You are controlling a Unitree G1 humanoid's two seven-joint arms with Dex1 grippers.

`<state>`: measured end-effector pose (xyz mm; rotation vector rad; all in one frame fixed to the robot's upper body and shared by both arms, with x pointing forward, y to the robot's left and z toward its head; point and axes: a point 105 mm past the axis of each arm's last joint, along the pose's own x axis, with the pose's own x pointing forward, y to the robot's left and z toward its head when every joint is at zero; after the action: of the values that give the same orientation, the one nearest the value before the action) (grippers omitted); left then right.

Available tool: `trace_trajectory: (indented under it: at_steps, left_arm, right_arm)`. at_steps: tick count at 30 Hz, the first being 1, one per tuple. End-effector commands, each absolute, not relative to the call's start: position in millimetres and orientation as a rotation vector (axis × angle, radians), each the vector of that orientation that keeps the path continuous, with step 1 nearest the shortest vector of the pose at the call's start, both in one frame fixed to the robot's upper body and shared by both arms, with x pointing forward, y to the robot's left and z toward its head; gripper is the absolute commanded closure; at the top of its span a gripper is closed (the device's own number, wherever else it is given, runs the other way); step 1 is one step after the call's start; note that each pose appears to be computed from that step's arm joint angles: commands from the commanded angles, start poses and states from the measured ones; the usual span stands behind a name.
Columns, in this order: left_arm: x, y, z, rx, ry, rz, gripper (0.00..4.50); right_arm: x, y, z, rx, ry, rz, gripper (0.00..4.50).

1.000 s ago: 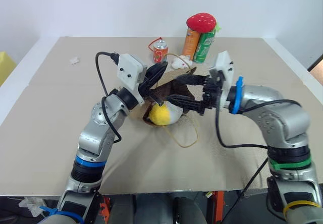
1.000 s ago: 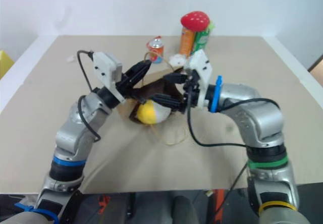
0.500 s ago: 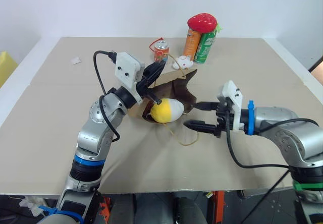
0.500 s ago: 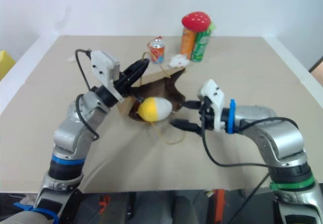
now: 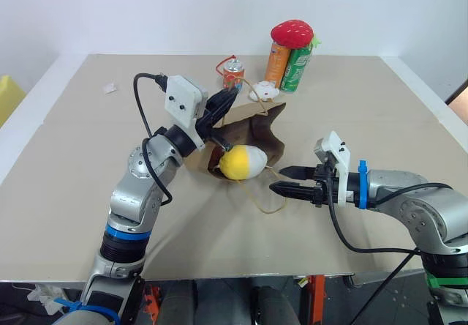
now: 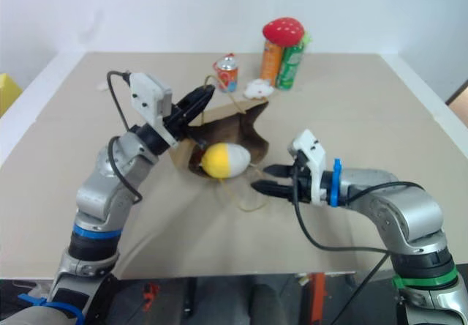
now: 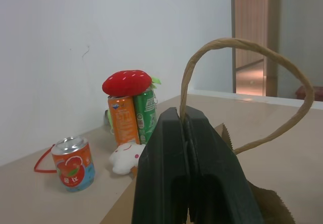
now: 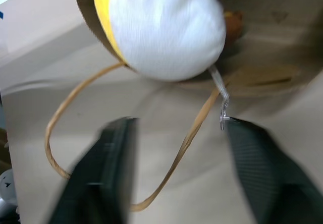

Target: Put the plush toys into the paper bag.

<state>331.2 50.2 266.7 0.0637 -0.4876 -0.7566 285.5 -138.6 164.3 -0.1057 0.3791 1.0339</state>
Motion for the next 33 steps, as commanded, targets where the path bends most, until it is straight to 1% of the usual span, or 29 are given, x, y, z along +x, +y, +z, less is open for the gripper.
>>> trace_trajectory:
  at_steps: [1, 2, 3, 6, 8, 11, 13, 17, 20, 21, 24, 27, 32, 33]
  left_arm:
    - [326.2, 49.5, 279.9, 0.071, -0.538, -0.762, 4.50]
    - [326.1, 49.4, 279.7, 0.071, -0.538, -0.762, 4.50]
    - [325.8, 49.4, 279.4, 0.072, -0.537, -0.762, 4.50]
    - [325.7, 49.5, 278.7, 0.073, -0.536, -0.762, 4.50]
    - [325.8, 49.7, 278.6, 0.073, -0.535, -0.762, 4.50]
    - [326.8, 50.4, 279.5, 0.084, -0.540, -0.763, 4.50]
    - [328.5, 51.9, 281.4, 0.086, -0.543, -0.759, 4.50]
    - [333.7, 55.4, 287.9, 0.088, -0.556, -0.749, 4.50]
    - [338.7, 58.6, 292.6, 0.091, -0.563, -0.738, 4.50]
    - [340.4, 59.9, 293.8, 0.089, -0.564, -0.732, 4.50]
    - [344.4, 62.5, 293.9, 0.085, -0.554, -0.724, 4.50]
    - [346.8, 66.0, 289.1, 0.102, -0.530, -0.721, 4.50]
    - [348.3, 67.1, 275.9, 0.121, -0.465, -0.742, 4.50]
    - [349.9, 69.2, 269.7, 0.159, -0.453, -0.732, 4.50]
  right_arm:
    - [277.8, -137.6, 168.0, -0.125, 0.376, 1.066, 3.38]
    - [276.3, -138.6, 166.6, -0.132, 0.382, 1.072, 4.11]
    - [275.7, -139.9, 165.5, -0.137, 0.386, 1.071, 4.39]
    - [276.2, -142.7, 167.6, -0.145, 0.379, 1.070, 4.39]
    - [277.8, -143.1, 179.7, -0.150, 0.327, 1.082, 4.39]
    - [284.0, -149.2, 220.1, -0.105, 0.234, 1.097, 4.39]
    - [286.8, -152.7, 240.8, -0.112, 0.191, 1.100, 4.39]
    - [280.6, -150.4, 276.3, -0.117, 0.140, 1.172, 4.39]
    - [282.1, -148.3, 291.8, -0.095, 0.110, 1.190, 4.39]
    - [284.4, -148.0, 293.3, -0.087, 0.102, 1.187, 4.39]
    - [289.3, -147.4, 279.8, -0.136, 0.135, 1.177, 4.39]
    - [292.1, -145.9, 276.8, -0.130, 0.139, 1.184, 4.39]
    - [299.1, -146.1, 269.7, -0.139, 0.147, 1.183, 4.39]
    - [300.3, -146.4, 269.3, -0.139, 0.147, 1.182, 4.39]
